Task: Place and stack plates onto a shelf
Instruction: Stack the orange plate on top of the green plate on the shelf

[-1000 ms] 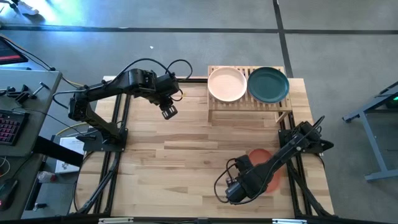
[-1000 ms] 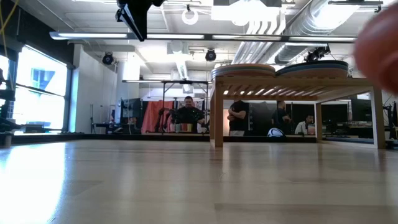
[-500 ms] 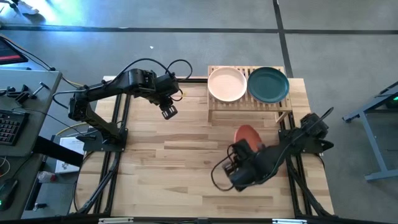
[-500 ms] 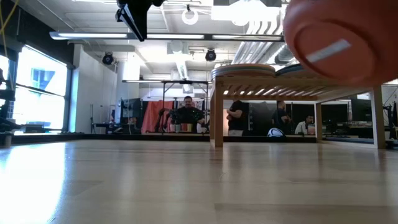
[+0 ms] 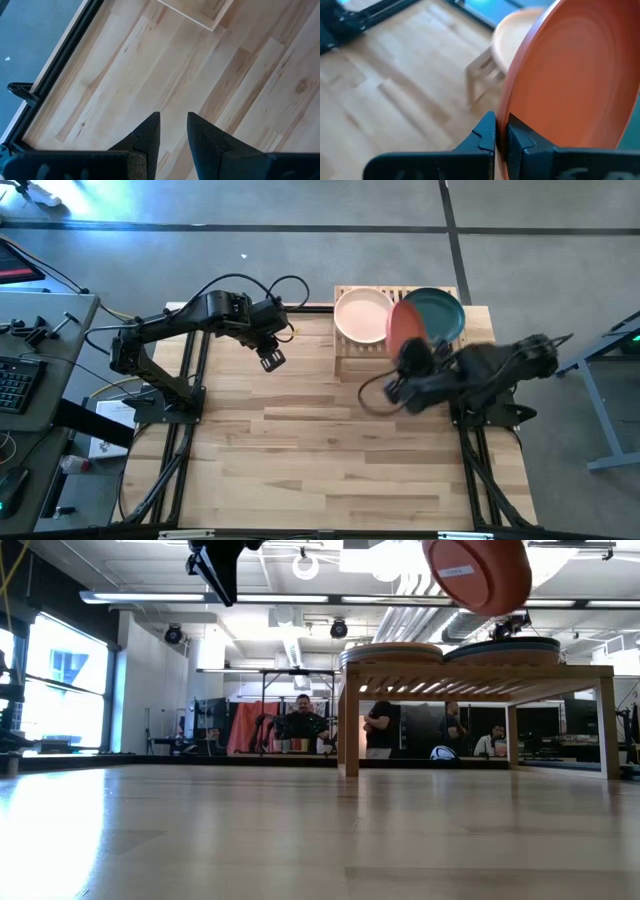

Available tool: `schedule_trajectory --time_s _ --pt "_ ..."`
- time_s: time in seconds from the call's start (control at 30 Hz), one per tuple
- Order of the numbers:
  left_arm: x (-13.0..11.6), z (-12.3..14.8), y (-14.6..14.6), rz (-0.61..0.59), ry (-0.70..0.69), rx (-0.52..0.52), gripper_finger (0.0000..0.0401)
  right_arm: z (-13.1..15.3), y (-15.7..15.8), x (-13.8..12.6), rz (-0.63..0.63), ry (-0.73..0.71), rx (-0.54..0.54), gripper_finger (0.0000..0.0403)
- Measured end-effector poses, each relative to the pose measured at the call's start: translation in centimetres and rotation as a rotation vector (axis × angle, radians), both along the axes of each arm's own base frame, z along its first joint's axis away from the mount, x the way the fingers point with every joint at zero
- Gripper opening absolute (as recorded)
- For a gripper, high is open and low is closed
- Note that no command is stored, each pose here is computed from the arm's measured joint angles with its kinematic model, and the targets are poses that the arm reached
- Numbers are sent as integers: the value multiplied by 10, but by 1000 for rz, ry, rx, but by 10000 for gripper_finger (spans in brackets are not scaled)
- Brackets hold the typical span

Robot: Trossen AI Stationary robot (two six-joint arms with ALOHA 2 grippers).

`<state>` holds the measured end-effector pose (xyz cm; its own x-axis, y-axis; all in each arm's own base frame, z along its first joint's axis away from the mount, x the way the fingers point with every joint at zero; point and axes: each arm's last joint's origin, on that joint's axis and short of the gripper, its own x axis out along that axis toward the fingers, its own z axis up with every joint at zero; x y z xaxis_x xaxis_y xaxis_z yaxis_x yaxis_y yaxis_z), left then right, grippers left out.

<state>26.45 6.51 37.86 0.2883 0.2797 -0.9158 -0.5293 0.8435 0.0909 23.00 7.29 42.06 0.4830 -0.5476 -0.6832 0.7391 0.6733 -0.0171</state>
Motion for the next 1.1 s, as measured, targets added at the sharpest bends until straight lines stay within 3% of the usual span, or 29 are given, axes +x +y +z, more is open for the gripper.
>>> schedule_trajectory --time_s 0.33,0.57,0.7,0.9,1.1 --pt "0 0 0 1 -2 1 87 35 -65 -49 59 108 -226 0" --pt "5 2 1 1 -51 12 87 39 -100 -61 58 292 -326 0" --pt "6 3 2 2 -69 15 87 36 -120 -63 40 358 -277 0" --pt "6 3 3 7 -74 23 87 9 -143 -72 -7 466 -159 0" --pt "6 3 3 8 -74 24 87 -17 -150 -73 94 545 -68 0"
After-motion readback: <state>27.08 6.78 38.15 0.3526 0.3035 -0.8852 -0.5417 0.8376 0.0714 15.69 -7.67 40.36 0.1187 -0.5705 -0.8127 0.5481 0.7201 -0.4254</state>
